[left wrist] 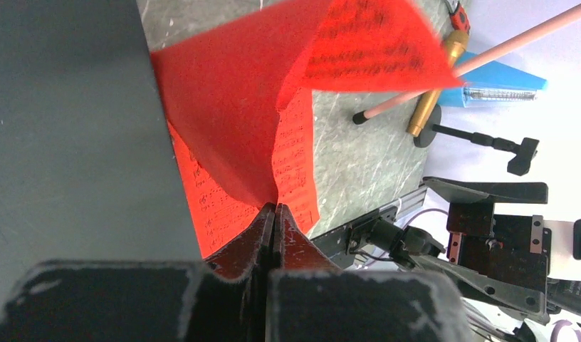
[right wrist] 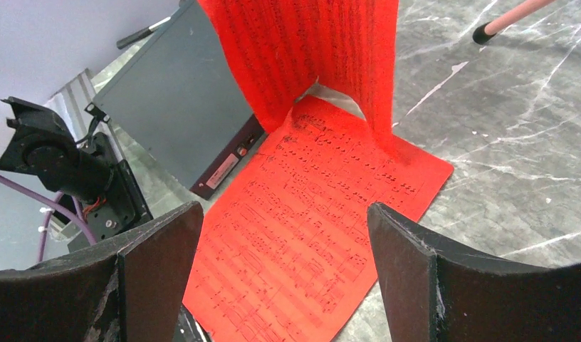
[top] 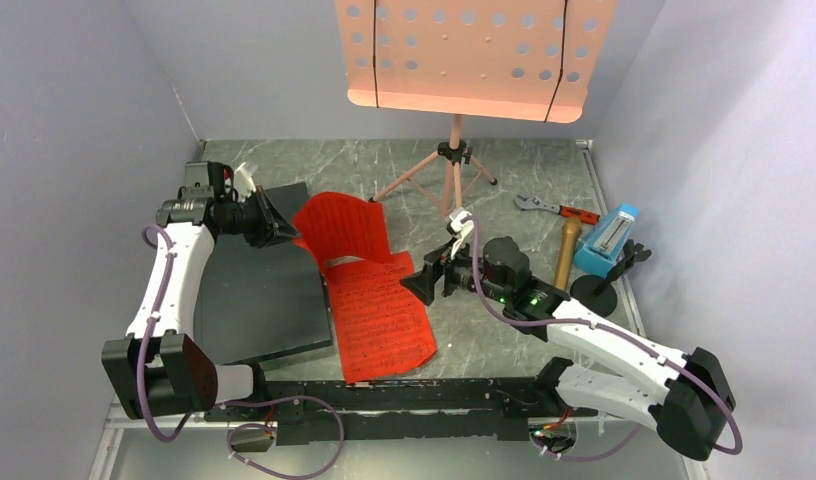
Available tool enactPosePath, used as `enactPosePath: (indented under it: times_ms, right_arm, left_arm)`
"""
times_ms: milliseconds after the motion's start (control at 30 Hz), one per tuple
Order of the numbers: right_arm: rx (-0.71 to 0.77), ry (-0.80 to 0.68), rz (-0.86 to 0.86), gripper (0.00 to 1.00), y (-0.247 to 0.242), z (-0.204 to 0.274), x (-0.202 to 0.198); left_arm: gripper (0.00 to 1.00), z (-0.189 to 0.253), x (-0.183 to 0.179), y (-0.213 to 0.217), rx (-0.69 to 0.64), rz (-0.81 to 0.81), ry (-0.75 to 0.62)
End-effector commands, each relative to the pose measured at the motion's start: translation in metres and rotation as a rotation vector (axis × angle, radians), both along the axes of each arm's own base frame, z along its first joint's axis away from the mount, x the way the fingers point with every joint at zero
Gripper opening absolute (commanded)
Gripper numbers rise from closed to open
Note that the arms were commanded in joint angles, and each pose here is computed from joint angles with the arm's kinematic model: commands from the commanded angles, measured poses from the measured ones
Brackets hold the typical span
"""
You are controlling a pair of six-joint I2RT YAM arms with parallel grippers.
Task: Pack up the instrument practice props
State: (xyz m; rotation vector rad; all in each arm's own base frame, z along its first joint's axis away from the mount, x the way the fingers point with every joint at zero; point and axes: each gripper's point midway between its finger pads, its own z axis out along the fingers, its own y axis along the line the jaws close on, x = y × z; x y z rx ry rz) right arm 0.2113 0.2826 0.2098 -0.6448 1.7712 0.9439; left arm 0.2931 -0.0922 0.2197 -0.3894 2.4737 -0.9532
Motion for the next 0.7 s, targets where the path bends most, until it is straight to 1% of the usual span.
enactPosePath:
  times_ms: [0,100,200,400,600,667]
  right_arm:
    - [0.013,-0.062,0.015,0.89,0.012,0.007,0.002]
    - [-0.015,-0.073,0.065,0.89,0.025,0.0,-0.003]
    - [-0.039,-0.094,0.119,0.89,0.042,-0.005,-0.01]
    - [-0.107,-0.178,0.214,0.88,0.076,-0.018,-0.015]
    - [-0.152,-0.273,0.282,0.87,0.109,-0.03,-0.013]
    - [-0.163,-0.297,0.288,0.86,0.117,-0.033,-0.011]
  left_arm:
    - [0.03,-0.003,-0.001,0.004,-0.055,0.047,-0.019]
    - [0.03,-0.012,0.0,0.01,-0.074,0.098,-0.001]
    - [0.03,-0.015,0.0,0.016,-0.056,0.123,0.012]
    - [0.03,-0.013,-0.008,0.018,-0.052,0.149,0.037]
    - [0.03,0.01,-0.014,0.014,-0.083,0.178,0.021]
    - [0.03,0.016,-0.015,0.01,-0.112,0.179,0.023]
